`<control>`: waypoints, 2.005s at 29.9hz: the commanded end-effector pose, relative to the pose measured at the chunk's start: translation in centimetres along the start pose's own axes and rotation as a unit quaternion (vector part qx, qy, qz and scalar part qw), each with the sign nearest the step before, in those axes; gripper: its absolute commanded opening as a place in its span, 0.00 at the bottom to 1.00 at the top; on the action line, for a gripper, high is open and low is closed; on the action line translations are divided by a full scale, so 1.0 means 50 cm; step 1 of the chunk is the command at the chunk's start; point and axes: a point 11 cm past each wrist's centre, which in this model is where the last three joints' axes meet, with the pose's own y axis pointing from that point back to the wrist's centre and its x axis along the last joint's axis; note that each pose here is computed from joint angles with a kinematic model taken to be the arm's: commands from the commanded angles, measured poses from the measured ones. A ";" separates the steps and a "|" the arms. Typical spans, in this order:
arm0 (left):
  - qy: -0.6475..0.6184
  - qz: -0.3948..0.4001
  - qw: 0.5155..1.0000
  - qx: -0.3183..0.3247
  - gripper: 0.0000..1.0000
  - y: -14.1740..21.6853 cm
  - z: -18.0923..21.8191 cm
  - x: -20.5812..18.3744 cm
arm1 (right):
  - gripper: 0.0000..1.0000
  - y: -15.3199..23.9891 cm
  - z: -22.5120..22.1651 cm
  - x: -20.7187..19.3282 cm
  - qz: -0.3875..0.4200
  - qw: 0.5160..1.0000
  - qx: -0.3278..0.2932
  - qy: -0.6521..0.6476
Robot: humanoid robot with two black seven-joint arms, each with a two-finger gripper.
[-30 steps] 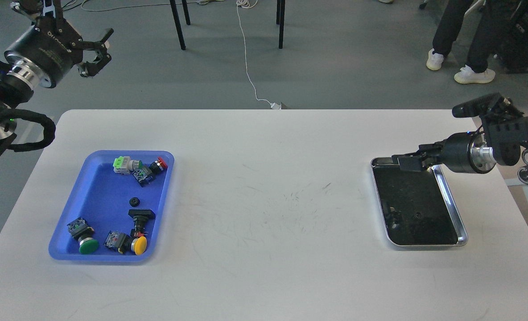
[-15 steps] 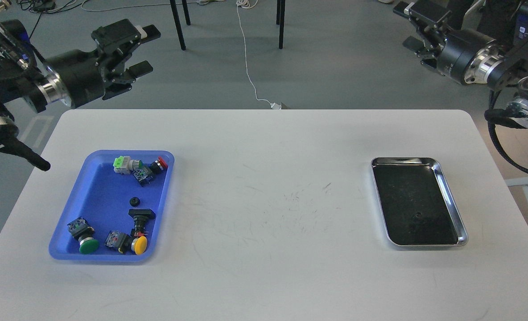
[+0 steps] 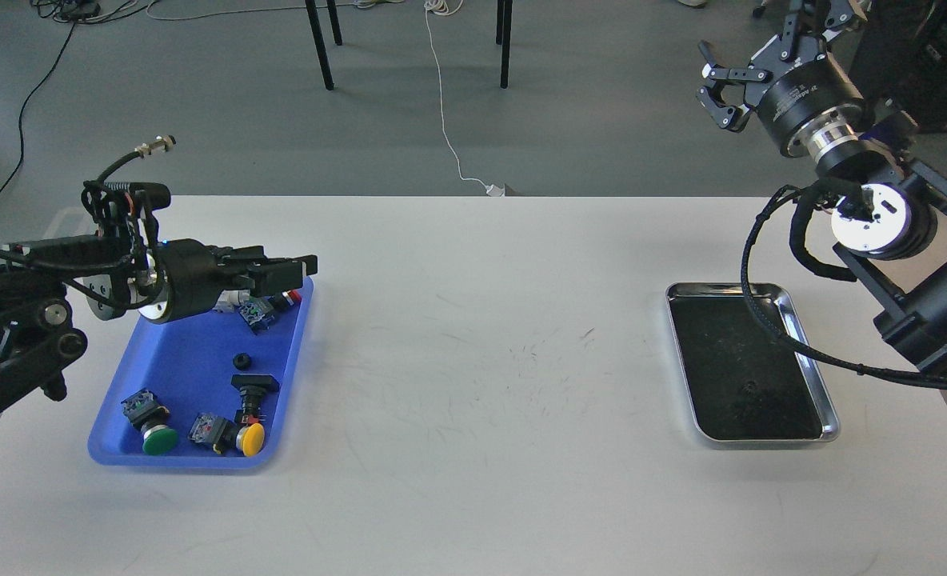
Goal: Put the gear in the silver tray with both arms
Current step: 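Grasp another black gear in the blue tray with the left gripper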
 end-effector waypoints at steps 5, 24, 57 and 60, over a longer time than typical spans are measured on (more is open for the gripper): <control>-0.090 -0.045 0.994 0.039 0.83 0.009 -0.037 -0.065 | 0.99 0.159 0.099 0.083 0.020 0.996 -0.023 -0.086; -0.030 -0.075 0.995 0.062 0.52 0.017 -0.082 -0.170 | 0.99 0.239 0.093 0.147 0.057 0.995 -0.019 -0.085; -0.011 -0.096 0.993 0.069 0.41 -0.009 -0.084 -0.212 | 0.99 0.239 0.099 0.147 0.058 0.994 -0.022 -0.086; -0.012 -0.096 0.993 0.069 0.41 -0.008 -0.085 -0.211 | 0.99 0.239 0.098 0.146 0.058 0.994 -0.021 -0.086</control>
